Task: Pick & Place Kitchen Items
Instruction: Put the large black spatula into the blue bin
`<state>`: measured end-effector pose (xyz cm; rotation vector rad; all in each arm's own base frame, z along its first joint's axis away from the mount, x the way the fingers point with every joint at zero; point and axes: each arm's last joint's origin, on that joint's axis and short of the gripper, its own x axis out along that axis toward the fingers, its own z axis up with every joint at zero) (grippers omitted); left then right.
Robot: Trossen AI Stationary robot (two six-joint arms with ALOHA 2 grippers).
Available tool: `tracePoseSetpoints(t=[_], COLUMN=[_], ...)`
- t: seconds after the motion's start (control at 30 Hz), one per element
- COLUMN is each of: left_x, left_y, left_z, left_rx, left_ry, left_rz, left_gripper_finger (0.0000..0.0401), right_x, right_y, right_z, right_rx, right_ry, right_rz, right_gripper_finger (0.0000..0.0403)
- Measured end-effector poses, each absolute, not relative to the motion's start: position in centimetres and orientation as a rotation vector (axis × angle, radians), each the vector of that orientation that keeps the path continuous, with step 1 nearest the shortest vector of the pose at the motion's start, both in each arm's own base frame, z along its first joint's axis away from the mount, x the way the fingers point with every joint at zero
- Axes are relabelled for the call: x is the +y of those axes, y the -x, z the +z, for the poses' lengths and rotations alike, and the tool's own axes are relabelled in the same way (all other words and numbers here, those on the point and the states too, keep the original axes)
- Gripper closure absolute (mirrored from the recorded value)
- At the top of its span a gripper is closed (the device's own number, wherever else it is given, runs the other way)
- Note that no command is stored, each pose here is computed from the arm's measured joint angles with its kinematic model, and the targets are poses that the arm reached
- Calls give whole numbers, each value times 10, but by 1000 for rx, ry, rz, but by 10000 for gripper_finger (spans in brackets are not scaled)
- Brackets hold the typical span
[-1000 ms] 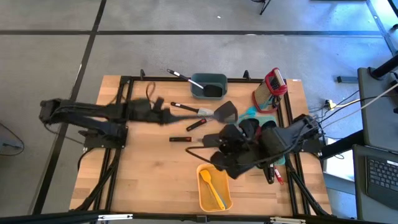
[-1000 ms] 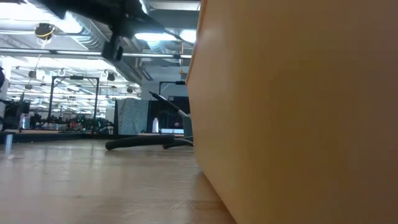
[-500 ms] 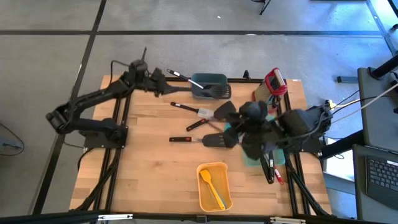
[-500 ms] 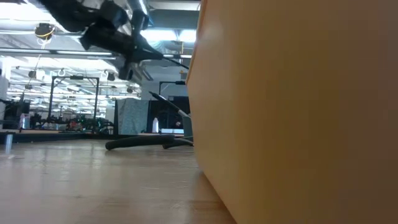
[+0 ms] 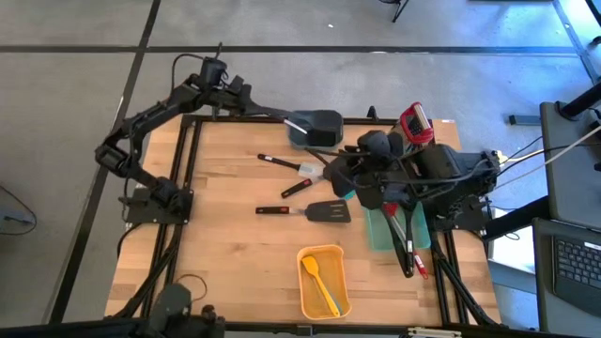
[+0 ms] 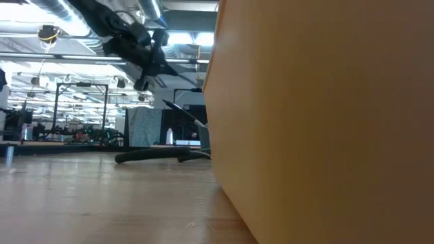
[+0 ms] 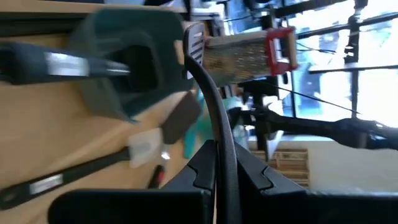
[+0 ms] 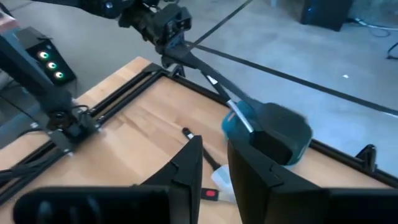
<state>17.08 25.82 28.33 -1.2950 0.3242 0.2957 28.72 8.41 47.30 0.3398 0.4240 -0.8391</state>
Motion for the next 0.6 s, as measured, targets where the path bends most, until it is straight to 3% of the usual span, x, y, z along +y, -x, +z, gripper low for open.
tracePoseSetpoints(t=[0.23, 0.6], left_x=[267, 268], left_y=[-161, -191], left_z=[273, 244], left_rx=[345, 445], left_ry=[1313, 1304], left_rz=[325, 332], left_gripper_finger=[387, 387], right_x=[71, 63], right_y=[-291, -295], right_z=[473, 472], right_rx=[425, 419], right_ry=[-335, -355], right_rz=[-879, -907], right_gripper_finger=[325, 325])
